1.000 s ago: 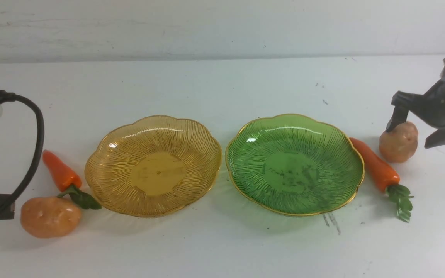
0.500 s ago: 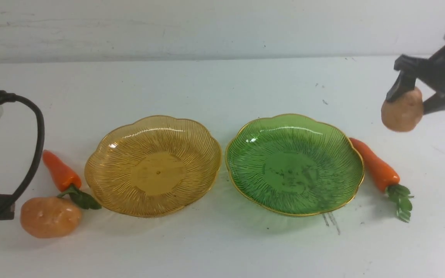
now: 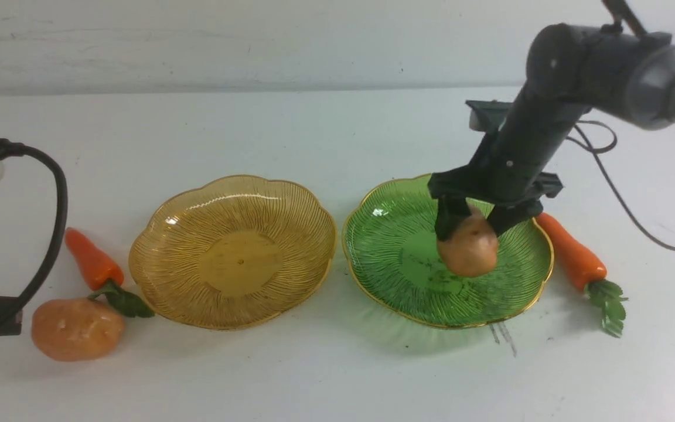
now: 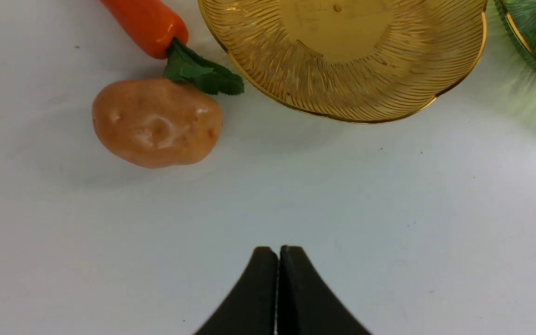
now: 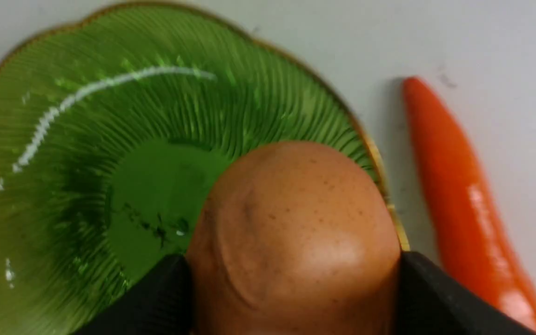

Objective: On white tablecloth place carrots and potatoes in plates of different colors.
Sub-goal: 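Put the potato onto the plate, then pick up the potato beside the plates and place it on a plate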

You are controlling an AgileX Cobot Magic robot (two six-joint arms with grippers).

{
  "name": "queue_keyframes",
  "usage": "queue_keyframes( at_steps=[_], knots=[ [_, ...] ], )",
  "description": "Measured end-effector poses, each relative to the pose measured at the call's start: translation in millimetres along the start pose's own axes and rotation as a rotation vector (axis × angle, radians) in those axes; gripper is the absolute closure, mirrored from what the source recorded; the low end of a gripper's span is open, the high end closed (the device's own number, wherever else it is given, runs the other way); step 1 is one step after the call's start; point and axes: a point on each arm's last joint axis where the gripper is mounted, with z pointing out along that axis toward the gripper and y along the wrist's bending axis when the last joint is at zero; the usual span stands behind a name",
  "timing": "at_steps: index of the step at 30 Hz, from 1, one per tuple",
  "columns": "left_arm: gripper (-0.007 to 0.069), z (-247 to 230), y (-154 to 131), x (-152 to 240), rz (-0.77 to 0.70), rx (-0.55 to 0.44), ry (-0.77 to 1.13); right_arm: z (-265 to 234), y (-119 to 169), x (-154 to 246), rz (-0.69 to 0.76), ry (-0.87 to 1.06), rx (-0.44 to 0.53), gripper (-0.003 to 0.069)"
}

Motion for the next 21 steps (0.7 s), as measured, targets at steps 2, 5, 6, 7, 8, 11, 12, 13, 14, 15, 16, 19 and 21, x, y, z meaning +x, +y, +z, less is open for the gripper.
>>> queue_keyframes(
  at_steps=[2, 5, 6, 7, 8, 11, 12, 13, 14, 15, 16, 19, 21],
  knots=[
    [0.0635, 0, 0, 0, 0.0, 0.0, 0.001, -1, 8, 0, -0.042, -0.008, 0.03, -0.0011],
    [0.0635, 0, 0, 0, 0.0, -0.001, 0.003, -13, 12, 1, -0.08, -0.036, 0.067, -0.003],
    [0.0635, 0, 1, 1, 0.004, -0.007, 0.006, -20, 14, 2, -0.084, -0.052, 0.065, -0.0031],
    [0.0635, 0, 2, 1, 0.002, -0.022, 0.015, -30, 15, 3, -0.088, -0.071, 0.063, -0.003],
    [0.0635, 0, 4, 3, -0.017, -0.046, 0.029, -40, 16, 6, -0.092, -0.089, 0.061, -0.0028],
    [0.0635, -1, 15, 8, -0.143, -0.14, 0.079, -97, 22, 30, -0.117, -0.185, 0.051, 0.0038],
    [0.0635, -1, 18, 9, -0.193, -0.175, 0.097, -113, 23, 40, -0.122, -0.211, 0.05, 0.0071],
    [0.0634, 1, 24, 9, -0.248, -0.216, 0.116, -133, 24, 55, -0.127, -0.242, 0.045, 0.0109],
    [0.0631, 3, 26, 9, -0.281, -0.226, 0.13, -148, 24, 69, -0.131, -0.262, 0.044, 0.0146],
    [0.0627, 7, 30, 7, -0.314, -0.24, 0.15, -160, 23, 83, -0.134, -0.279, 0.041, 0.0183],
    [0.0625, 17, 34, 4, -0.359, -0.238, 0.186, -168, 23, 94, -0.136, -0.29, 0.04, 0.0207],
    [0.0625, 55, 47, -9, -0.485, -0.192, 0.279, -182, 20, 129, -0.136, -0.295, 0.028, 0.0314],
    [0.0625, 75, 54, -15, -0.562, -0.172, 0.306, -181, 18, 143, -0.132, -0.283, 0.015, 0.0362]
  ],
)
